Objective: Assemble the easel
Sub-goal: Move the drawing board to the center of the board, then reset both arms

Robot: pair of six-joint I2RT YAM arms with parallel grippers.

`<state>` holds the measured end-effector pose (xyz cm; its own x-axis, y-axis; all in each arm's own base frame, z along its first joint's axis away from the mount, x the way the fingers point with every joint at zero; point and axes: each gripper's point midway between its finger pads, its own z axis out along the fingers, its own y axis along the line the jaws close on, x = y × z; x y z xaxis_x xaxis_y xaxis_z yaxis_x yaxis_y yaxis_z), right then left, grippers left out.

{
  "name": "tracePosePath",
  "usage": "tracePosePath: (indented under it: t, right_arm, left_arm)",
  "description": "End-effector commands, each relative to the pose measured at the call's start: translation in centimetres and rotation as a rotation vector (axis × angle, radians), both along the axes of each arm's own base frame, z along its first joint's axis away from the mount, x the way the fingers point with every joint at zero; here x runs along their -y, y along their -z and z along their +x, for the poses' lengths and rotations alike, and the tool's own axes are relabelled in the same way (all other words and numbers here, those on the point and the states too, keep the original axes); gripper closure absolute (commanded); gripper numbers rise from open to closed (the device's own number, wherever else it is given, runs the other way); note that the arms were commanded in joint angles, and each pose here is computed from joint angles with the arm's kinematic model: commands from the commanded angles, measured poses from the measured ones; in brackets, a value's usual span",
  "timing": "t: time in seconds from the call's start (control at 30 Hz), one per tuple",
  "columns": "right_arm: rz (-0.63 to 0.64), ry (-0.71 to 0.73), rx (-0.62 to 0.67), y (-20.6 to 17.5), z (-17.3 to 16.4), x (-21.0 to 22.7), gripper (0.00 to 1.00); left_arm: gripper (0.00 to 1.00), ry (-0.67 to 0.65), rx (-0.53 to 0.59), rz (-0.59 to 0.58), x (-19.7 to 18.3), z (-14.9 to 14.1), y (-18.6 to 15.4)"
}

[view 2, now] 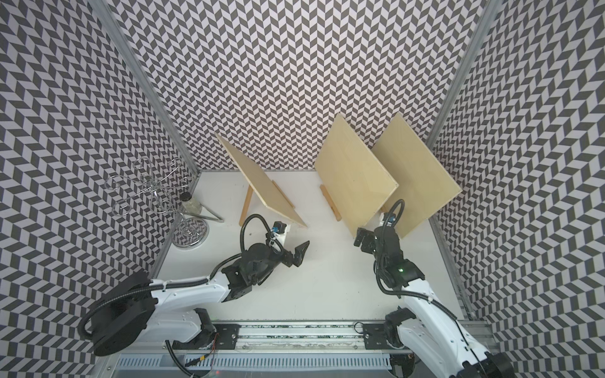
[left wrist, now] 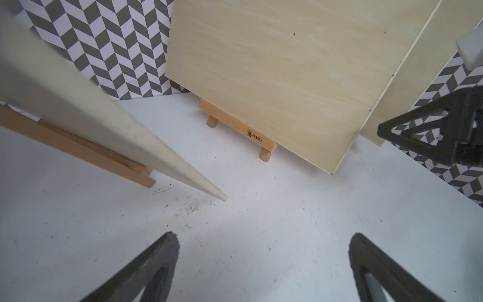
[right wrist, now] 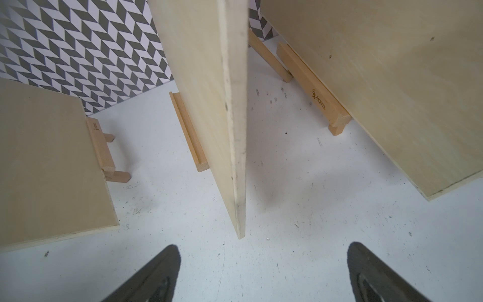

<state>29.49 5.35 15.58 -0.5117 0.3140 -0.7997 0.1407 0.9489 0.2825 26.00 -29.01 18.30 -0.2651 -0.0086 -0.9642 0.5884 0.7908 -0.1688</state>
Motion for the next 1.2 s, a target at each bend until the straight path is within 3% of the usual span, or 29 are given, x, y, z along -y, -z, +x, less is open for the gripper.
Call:
tracePosePath:
  t: [0.0, 0.17, 0.3, 0.4, 0.47, 0.57, 0.63, 0.77, 0.83, 0.93, 1.17]
  right_arm:
    - [0.008, 0.026, 0.064, -1.5, 0.8, 0.3, 0.01]
    - [0.009, 0.018, 0.07, -1.6, 0.7, 0.2, 0.01]
    - [-0.001, -0.056, 0.072, -1.7, 0.7, -0.8, 0.01]
    - [0.022, -0.099, 0.075, -2.1, 0.6, -1.7, 0.01]
    - [0.04, -0.119, 0.077, -2.4, 0.5, -2.1, 0.01]
    - [0.059, -0.048, 0.061, -2.4, 0.3, -1.1, 0.01]
    - [0.061, -0.014, 0.051, -2.1, -0.2, -0.5, 0.01]
    - [0.054, 0.053, 0.031, -0.8, -2.0, 1.0, 0.01]
    - [0.075, 0.109, 0.078, -2.0, -2.3, 1.9, 0.01]
    - [0.076, 0.302, 0.02, -1.4, -3.2, 5.0, 0.01]
    - [0.088, 0.457, -0.103, 2.5, -3.0, 8.4, 0.01]
  left_arm:
    - [0.01, -0.034, -0.052, 0.059, -1.9, -1.3, 1.4]
    - [0.0, -0.35, -0.173, -0.052, -9.7, -1.8, 2.2]
    - [0.0, -0.568, -0.149, -0.139, -15.5, -1.4, 0.1]
    - [0.0, -0.676, -0.148, -0.135, -18.8, 0.2, -1.0]
    - [0.0, -0.763, -0.205, -0.112, -21.5, 2.0, -0.4]
    - [0.0, -0.874, -0.301, -0.082, -25.2, 4.5, 0.7]
    - [0.01, -0.954, -0.297, -0.079, -27.2, 5.4, 0.6]
    - [0.0, -1.028, -0.152, -0.092, -29.0, 6.4, -1.5]
    - [0.0, -1.071, -0.118, -0.099, -29.8, 6.5, -1.9]
    - [0.0, -1.131, -0.121, -0.117, -31.1, 6.9, -1.4]
    - [0.0, -1.153, -0.113, -0.047, -31.9, 8.2, -0.7]
